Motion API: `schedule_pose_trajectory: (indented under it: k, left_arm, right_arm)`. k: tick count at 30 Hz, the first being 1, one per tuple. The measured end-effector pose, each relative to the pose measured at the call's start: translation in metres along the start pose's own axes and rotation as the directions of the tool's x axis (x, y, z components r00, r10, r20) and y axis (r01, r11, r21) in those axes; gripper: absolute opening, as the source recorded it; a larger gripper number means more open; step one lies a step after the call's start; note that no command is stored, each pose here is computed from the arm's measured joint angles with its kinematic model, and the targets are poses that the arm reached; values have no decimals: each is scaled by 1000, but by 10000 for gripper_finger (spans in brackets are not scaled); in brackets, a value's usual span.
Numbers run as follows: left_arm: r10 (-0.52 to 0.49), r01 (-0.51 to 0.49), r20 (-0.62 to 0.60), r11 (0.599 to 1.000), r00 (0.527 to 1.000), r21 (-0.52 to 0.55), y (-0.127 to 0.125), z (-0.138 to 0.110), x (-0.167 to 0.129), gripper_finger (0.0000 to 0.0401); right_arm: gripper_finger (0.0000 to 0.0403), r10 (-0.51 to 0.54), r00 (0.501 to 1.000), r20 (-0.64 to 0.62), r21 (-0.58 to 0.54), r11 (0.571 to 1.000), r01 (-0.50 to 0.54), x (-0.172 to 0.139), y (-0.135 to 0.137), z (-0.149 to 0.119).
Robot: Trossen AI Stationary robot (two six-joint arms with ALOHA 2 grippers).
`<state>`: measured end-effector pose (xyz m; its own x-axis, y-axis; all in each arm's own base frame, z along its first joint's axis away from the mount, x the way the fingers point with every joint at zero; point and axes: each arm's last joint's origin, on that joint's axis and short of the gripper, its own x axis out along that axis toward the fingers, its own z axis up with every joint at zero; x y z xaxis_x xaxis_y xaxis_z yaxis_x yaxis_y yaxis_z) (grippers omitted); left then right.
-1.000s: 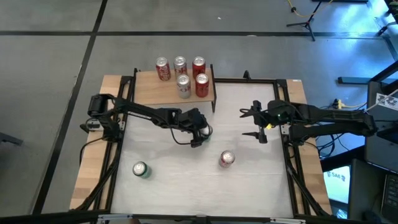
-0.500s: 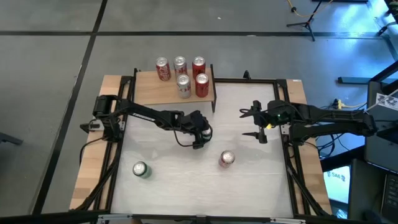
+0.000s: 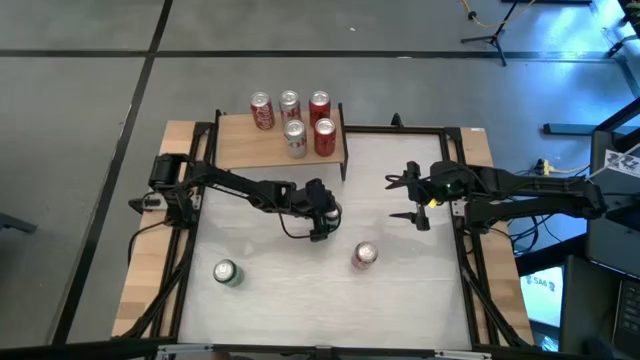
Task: Place canned beverage on shelf
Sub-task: Put the right green soda can on the shelf
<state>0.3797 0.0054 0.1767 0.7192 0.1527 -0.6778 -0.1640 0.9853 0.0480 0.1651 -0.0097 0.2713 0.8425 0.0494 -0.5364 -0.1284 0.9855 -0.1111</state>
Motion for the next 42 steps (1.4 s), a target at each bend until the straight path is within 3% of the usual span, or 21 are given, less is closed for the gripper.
schedule_pose_trajectory:
  k: [5, 14, 22, 28, 34, 42]
  left_arm:
    - [0, 0, 0, 1000, 1000, 0, 0, 0, 0, 371]
    - [-13, 13, 3, 1000, 1000, -2, 0, 1, -1, 286]
    - [-59, 60, 17, 998, 998, -37, 0, 7, -13, 281]
    - [-131, 141, 80, 982, 988, -122, 2, 24, -51, 283]
    - [-142, 174, 177, 968, 974, -179, 9, 40, -111, 283]
    - [16, 36, 221, 972, 975, -232, 36, 36, -197, 284]
  right_arm:
    - [365, 0, 1000, 0, 0, 1000, 0, 0, 0, 0]
    - [365, 0, 1000, 0, 0, 1000, 0, 0, 0, 0]
    - [365, 0, 1000, -1, 0, 1000, 0, 0, 0, 0]
    - [365, 0, 1000, -2, 0, 1000, 0, 0, 0, 0]
    - [365, -1, 1000, 1, 0, 1000, 1, 0, 0, 0]
    - [365, 7, 1000, 2, 0, 1000, -7, 0, 0, 0]
